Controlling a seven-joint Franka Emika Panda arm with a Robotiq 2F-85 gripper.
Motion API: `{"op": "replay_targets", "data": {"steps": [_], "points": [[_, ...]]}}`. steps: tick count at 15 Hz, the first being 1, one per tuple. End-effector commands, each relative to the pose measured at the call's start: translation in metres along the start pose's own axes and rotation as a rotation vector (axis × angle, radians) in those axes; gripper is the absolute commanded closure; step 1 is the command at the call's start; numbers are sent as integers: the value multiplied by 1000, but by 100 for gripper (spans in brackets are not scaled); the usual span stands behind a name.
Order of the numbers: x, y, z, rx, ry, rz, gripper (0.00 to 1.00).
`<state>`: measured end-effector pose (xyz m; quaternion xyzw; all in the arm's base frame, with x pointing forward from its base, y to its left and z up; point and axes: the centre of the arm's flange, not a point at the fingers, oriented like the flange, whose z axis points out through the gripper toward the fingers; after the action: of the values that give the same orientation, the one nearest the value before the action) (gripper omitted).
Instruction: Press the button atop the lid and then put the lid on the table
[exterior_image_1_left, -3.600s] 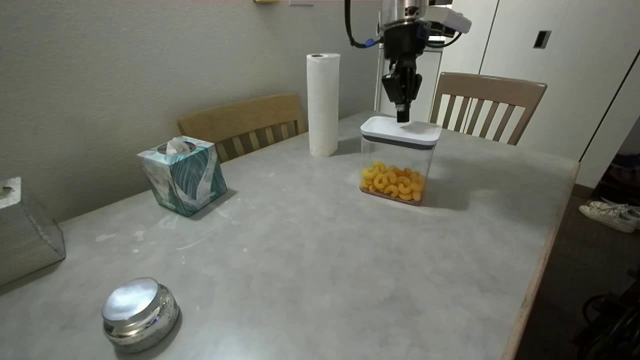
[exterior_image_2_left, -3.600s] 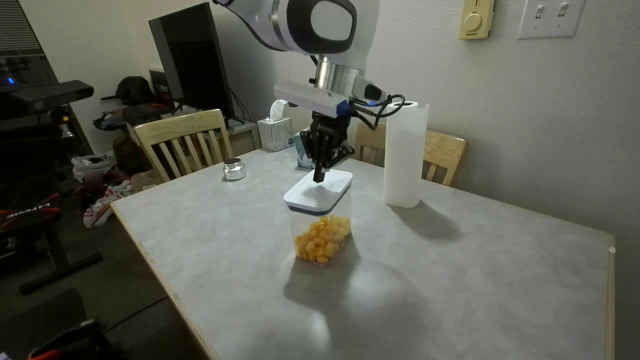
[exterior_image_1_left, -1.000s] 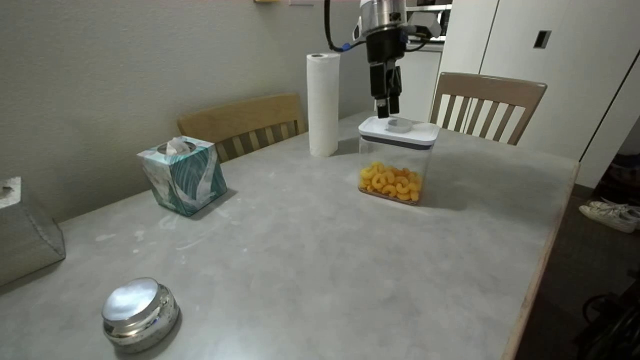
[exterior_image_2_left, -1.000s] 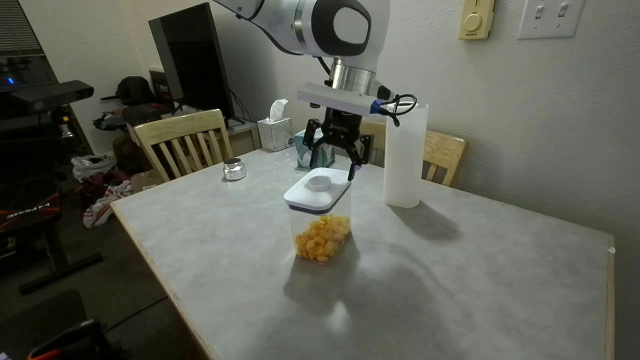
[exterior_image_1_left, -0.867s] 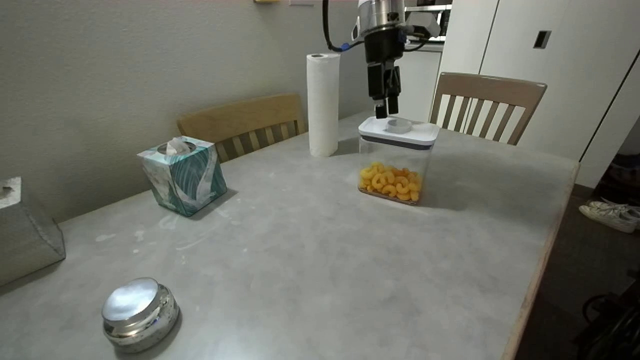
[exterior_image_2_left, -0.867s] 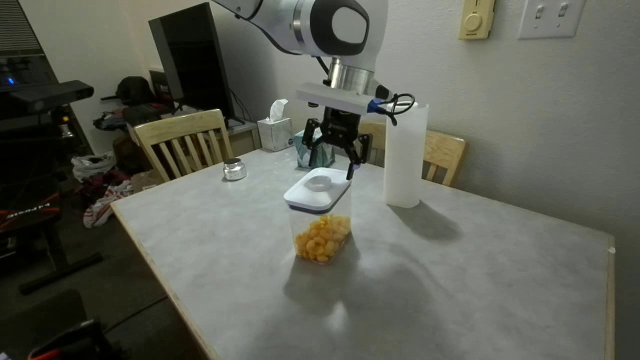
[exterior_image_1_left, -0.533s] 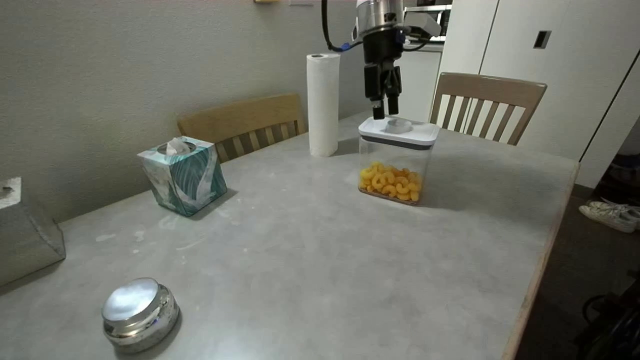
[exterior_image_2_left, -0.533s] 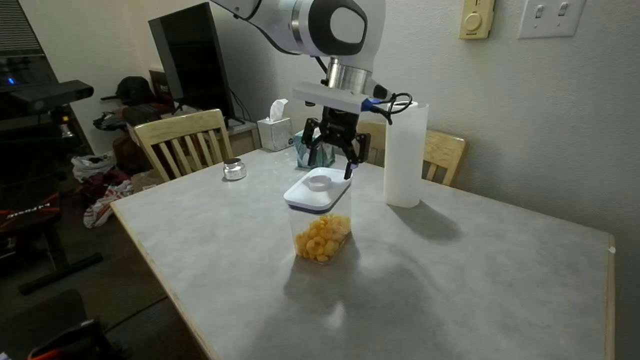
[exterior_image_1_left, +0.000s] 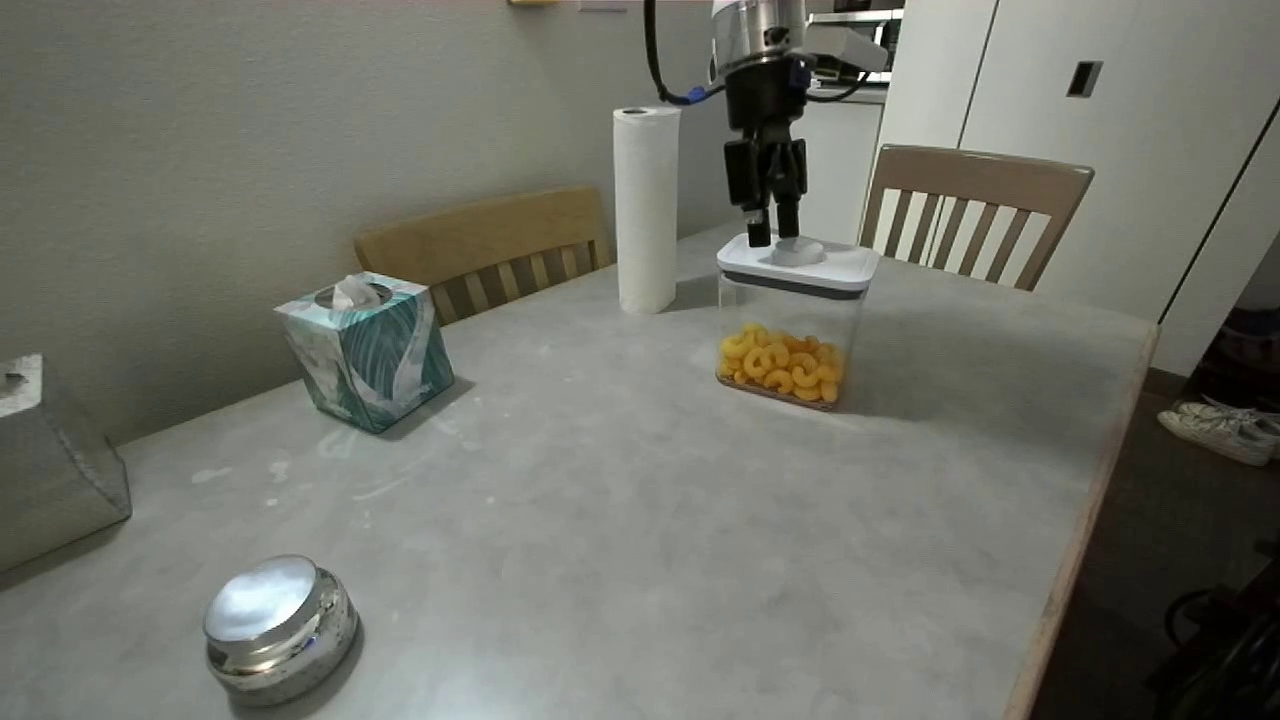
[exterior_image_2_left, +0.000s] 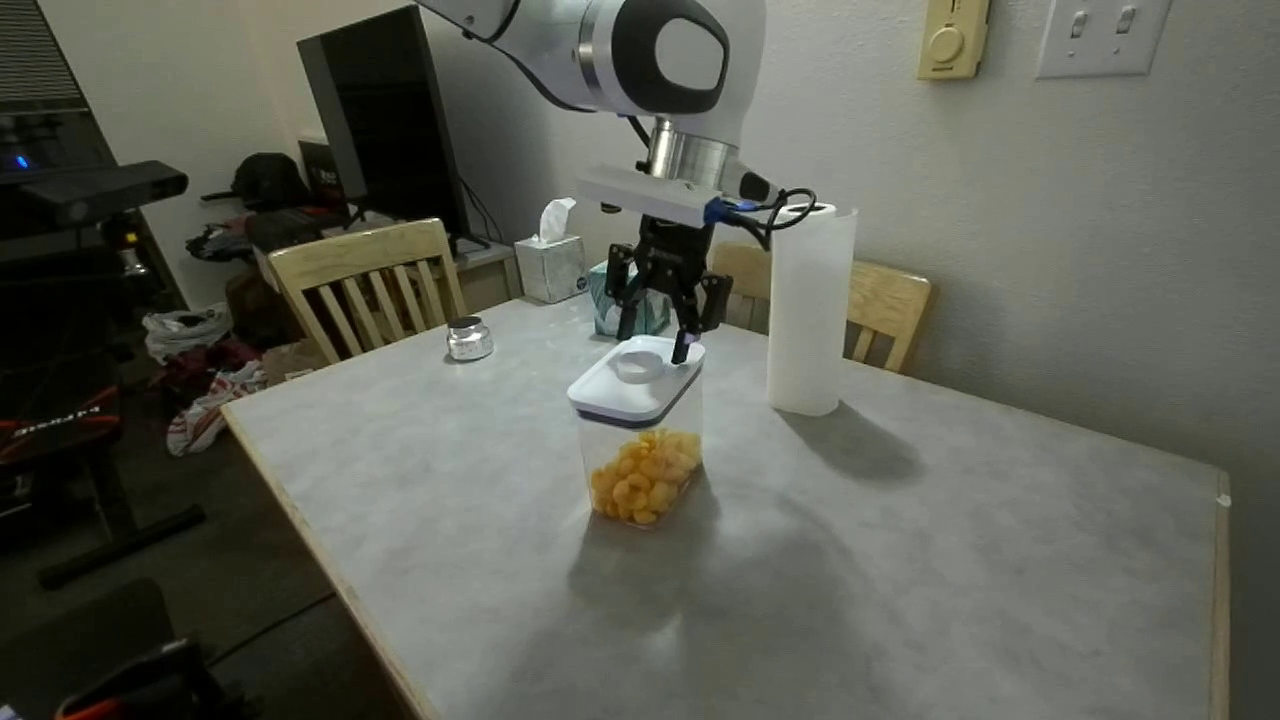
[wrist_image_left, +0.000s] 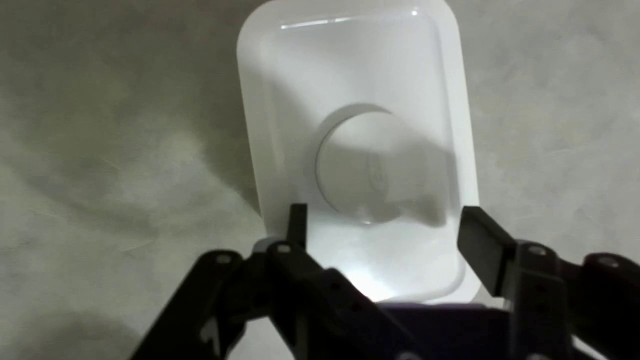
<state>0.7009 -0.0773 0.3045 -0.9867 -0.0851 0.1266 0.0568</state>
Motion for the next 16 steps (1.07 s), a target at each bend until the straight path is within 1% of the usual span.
{"op": "replay_targets", "data": {"steps": [1, 2, 3, 4, 5, 6, 7, 10, 11, 15, 16], "points": [[-23, -7, -1, -9, 3, 34, 18], [-26, -8, -2, -10, -1, 40, 13], [-29, -8, -2, -12, -8, 47, 4], [-33, -9, -3, -17, -14, 49, 2], [-37, -10, -3, -23, -25, 51, 3], [-39, -11, -2, -30, -37, 45, 0], [-42, -10, -2, -39, -47, 35, 0], [-44, -5, 5, -50, -56, -4, 0], [-27, -5, 0, -31, -49, 24, 0], [-27, -5, 1, -32, -51, 22, 0], [-28, -5, 0, -26, -92, 38, 0]]}}
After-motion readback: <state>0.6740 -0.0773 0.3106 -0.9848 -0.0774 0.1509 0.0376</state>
